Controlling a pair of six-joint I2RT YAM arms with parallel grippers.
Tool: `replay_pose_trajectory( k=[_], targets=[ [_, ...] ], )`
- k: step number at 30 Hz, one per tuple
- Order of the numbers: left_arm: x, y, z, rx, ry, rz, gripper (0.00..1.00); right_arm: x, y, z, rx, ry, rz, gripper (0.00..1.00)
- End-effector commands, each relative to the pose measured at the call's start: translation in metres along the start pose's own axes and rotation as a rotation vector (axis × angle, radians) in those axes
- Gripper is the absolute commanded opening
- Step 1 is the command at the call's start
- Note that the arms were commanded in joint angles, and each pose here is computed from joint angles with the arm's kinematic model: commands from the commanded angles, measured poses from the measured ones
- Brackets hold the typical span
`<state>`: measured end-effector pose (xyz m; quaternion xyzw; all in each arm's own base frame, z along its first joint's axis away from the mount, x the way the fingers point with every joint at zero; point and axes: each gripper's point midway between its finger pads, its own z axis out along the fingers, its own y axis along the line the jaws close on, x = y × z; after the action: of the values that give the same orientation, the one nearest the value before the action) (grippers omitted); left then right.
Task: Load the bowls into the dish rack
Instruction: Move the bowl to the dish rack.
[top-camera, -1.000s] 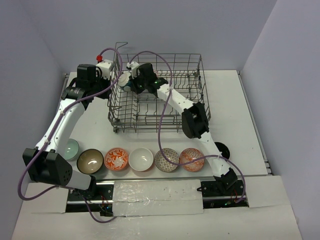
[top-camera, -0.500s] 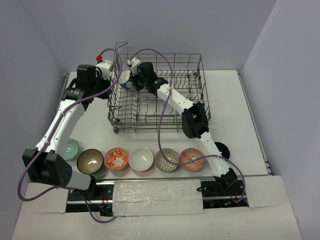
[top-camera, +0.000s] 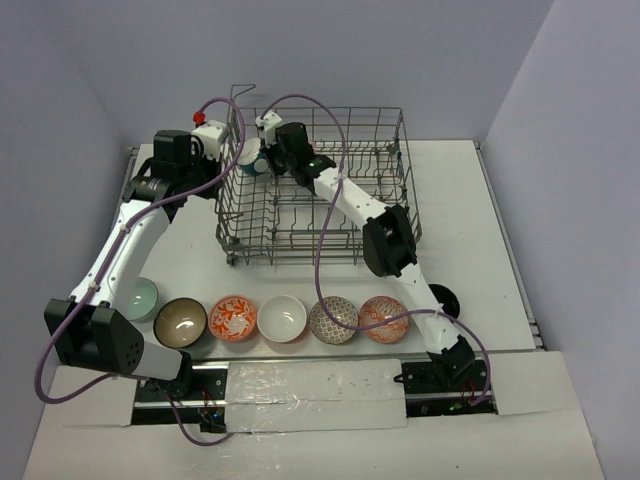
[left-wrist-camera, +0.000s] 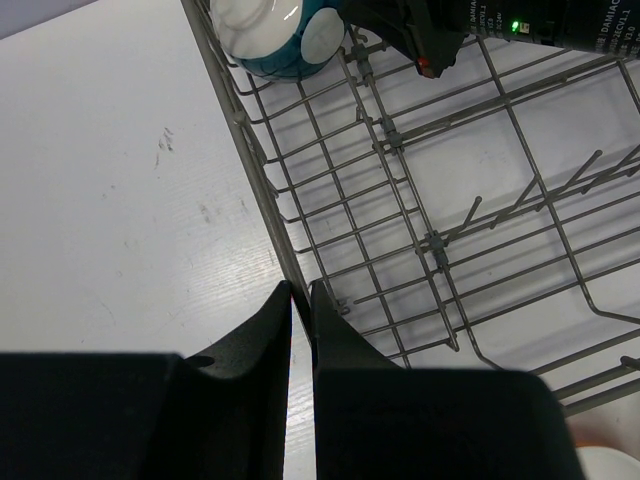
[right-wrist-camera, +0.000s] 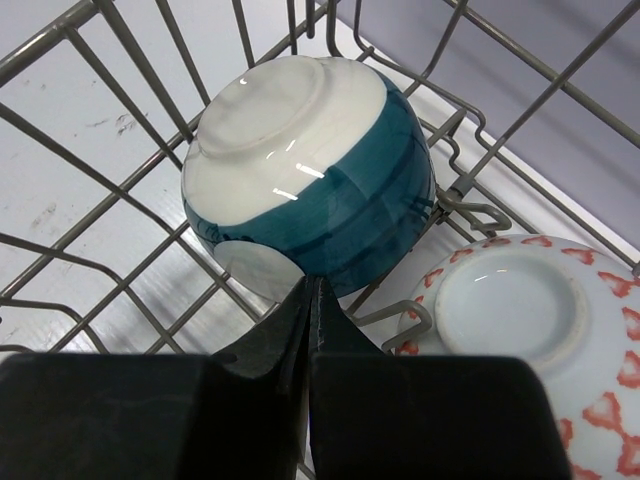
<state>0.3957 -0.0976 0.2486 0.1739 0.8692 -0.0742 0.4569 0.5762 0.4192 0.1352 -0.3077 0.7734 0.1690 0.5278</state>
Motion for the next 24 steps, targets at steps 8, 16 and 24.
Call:
replay_pose_trajectory(
  k=[8, 16, 24],
  targets=[
    [0.030, -0.017, -0.008, 0.081, 0.089, 0.020, 0.00, -0.050, 0.006, -0.032, -0.063, -0.076, -0.044, 0.00],
    [0.029, -0.015, -0.010, 0.065, 0.075, 0.025, 0.00, -0.075, 0.031, -0.104, -0.196, -0.058, -0.106, 0.20],
    [0.028, -0.019, -0.008, 0.087, 0.078, 0.014, 0.00, -0.078, 0.028, -0.173, -0.169, -0.031, -0.143, 0.38]
  ],
)
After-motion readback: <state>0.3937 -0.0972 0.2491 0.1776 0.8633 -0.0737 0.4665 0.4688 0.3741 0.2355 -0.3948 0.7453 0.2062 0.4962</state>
